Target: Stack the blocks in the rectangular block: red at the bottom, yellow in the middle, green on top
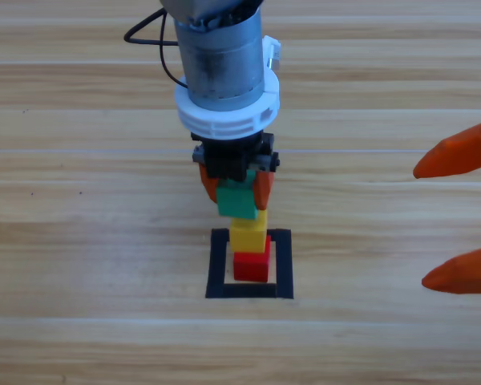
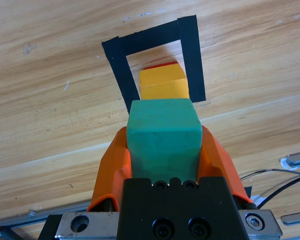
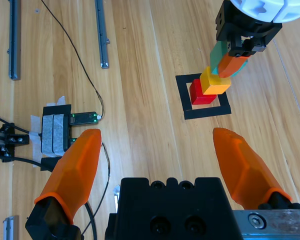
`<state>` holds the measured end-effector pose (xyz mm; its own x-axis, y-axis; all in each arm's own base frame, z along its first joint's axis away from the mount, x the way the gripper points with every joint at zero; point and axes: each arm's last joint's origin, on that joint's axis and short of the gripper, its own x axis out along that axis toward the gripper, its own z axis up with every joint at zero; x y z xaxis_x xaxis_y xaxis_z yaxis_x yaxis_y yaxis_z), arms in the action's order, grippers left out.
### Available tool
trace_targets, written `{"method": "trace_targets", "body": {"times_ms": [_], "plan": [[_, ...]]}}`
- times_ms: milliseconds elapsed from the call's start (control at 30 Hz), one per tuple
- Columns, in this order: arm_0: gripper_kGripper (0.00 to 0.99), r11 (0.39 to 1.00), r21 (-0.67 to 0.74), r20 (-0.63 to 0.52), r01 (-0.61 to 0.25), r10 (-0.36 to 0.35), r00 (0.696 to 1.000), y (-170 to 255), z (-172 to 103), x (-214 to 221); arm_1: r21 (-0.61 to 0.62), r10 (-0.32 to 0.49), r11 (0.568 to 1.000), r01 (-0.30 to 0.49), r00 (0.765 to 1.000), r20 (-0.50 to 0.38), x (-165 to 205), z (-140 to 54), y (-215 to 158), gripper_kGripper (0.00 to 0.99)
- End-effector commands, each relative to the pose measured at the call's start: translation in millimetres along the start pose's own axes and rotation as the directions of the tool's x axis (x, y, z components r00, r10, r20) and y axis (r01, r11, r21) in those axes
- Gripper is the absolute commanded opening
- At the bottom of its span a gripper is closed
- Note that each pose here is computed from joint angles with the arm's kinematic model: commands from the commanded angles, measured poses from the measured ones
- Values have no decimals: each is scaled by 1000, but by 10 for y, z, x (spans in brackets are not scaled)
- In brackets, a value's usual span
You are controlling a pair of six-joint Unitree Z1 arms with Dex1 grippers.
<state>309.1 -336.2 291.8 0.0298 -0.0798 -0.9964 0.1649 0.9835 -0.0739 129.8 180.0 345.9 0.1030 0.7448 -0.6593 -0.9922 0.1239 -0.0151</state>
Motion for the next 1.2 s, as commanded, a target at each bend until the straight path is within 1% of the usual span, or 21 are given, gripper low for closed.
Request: {"method": "trace_targets", "body": {"times_ms": [33,367,1200], "plan": [[0,999,14,-52,-42,42,998,-137,7,305,0,58,998,-58,998,-33,131,5,19,989],[0,998,14,-51,-58,59,997,-142,26,357,0,58,998,-58,998,-33,131,5,19,989],[0,998,14,-51,-63,63,997,-172,33,397,-3,60,998,-60,998,-33,140,18,14,989]]}}
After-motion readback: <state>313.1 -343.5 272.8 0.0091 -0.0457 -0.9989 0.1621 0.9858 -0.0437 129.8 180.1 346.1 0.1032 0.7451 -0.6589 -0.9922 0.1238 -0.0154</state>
